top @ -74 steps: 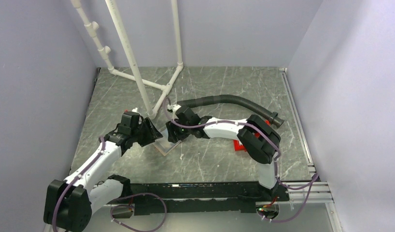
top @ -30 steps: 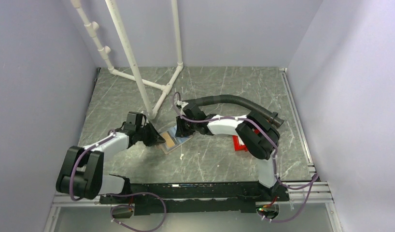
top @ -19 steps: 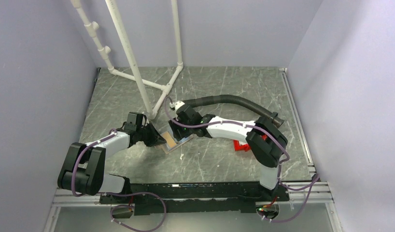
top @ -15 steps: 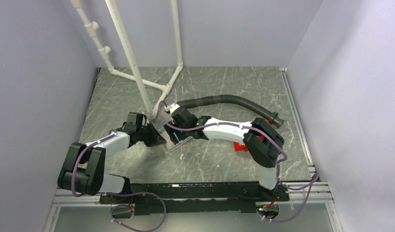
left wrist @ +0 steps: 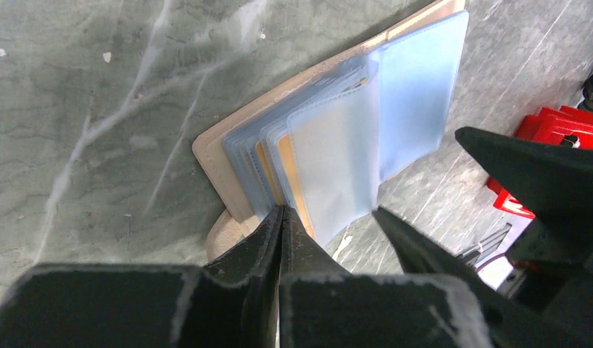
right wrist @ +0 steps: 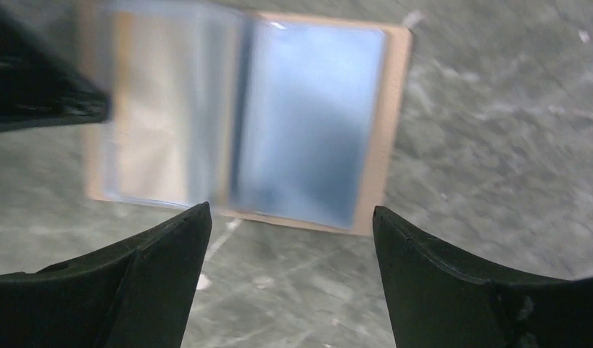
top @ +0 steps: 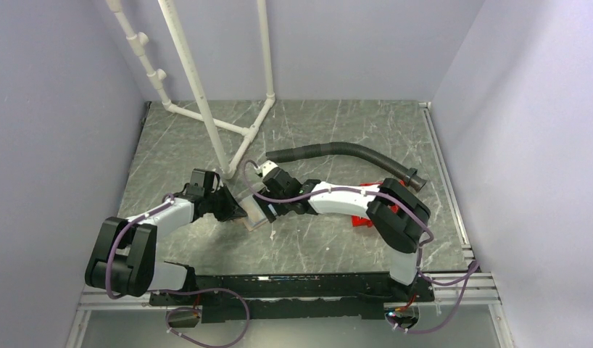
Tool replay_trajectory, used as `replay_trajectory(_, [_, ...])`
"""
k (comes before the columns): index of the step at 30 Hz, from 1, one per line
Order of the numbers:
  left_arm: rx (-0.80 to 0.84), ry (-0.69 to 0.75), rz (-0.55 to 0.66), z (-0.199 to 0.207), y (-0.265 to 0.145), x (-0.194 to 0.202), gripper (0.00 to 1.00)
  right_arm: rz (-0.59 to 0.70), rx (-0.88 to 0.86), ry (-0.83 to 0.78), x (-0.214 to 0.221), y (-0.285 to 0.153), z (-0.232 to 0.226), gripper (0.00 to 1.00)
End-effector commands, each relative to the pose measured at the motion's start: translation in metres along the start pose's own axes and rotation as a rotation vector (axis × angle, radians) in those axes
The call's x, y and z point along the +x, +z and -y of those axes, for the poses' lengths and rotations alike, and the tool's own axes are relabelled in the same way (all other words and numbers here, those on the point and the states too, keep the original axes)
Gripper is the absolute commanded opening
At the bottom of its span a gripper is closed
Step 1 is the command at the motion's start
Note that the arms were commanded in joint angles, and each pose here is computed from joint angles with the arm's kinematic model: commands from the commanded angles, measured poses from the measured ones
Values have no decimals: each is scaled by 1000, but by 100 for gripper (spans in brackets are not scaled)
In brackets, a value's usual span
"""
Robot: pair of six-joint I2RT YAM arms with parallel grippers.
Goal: Put the credit cards into the card holder
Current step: Insert the card slot into the card holder.
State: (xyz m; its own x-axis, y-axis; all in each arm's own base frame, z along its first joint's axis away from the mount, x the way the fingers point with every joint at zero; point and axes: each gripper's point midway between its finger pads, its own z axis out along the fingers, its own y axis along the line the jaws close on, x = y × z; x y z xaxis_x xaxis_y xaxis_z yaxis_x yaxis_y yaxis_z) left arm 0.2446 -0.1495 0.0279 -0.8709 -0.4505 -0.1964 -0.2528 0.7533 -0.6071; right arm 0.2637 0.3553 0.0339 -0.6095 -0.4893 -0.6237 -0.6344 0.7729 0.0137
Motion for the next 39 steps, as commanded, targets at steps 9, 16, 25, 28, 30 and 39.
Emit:
replay_trajectory(9, [-113,8,-25,-27,2,9,7,148,-169,-35,-62,-1,-61,83])
replay_trajectory(16, [-14,65,-11,3,-14,0,17,98,-158,-16,-42,21,-60,67])
replay_trajectory(25, [204,127,23,60,-30,-18,29,94,-208,188,-34,22,-32,16])
replay_trajectory(28, [200,75,-32,51,-6,-14,17,94,-281,256,-35,23,-32,9])
replay_trajectory(30, [197,54,-42,45,3,-12,14,91,-331,311,-35,23,-31,6])
replay_trajectory(39, [-41,19,-88,-13,21,4,2,132,-361,503,-35,5,22,32])
